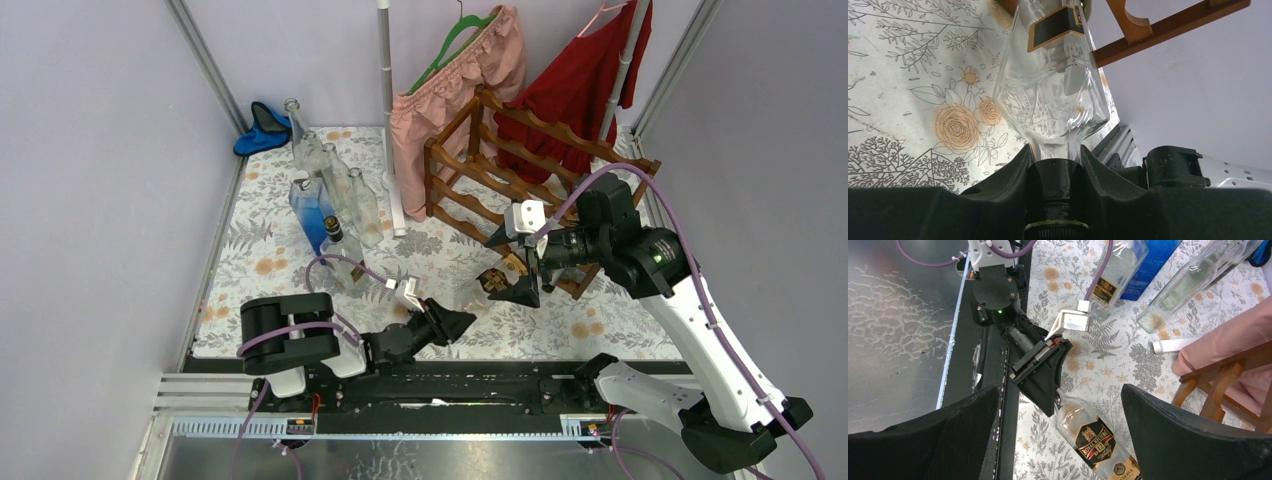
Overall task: Put the wine bottle on the wine rack
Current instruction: Place the wine bottle in the wine rack.
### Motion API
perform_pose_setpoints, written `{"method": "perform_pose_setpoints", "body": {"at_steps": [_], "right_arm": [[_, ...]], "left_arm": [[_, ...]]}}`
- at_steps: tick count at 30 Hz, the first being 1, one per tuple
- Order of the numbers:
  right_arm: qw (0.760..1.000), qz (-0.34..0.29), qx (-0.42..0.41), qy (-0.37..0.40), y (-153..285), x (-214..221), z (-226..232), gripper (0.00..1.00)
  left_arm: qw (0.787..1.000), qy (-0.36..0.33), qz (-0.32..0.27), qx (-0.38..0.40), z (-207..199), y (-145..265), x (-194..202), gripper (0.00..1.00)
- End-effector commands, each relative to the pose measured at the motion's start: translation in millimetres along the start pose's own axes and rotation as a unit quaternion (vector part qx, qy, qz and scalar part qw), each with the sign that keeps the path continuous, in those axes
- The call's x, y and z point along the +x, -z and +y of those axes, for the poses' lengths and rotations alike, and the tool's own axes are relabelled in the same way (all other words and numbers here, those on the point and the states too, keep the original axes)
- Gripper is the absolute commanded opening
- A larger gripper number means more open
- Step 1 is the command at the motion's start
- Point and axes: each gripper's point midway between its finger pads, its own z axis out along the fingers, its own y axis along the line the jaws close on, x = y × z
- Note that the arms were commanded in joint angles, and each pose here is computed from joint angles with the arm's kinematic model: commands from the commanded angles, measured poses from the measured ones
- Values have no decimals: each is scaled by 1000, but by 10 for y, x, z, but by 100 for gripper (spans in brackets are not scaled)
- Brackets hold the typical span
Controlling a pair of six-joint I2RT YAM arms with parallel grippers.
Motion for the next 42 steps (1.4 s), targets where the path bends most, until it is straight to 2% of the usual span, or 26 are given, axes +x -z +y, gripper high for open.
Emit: {"method": "perform_pose_setpoints", "body": {"at_steps": [1, 21, 42], "right_arm": [[1000, -24, -10, 12, 35, -118, 64, 100], [1000, -25, -14, 12, 32, -100, 88, 100], [999, -29, -21, 11, 11, -97, 101, 100]], "left_arm": [[983, 100, -104, 117, -769, -74, -578, 0], [976, 133, -107, 138, -921, -81, -666, 0], [973, 142, -136, 122, -838, -11, -825, 0]]}}
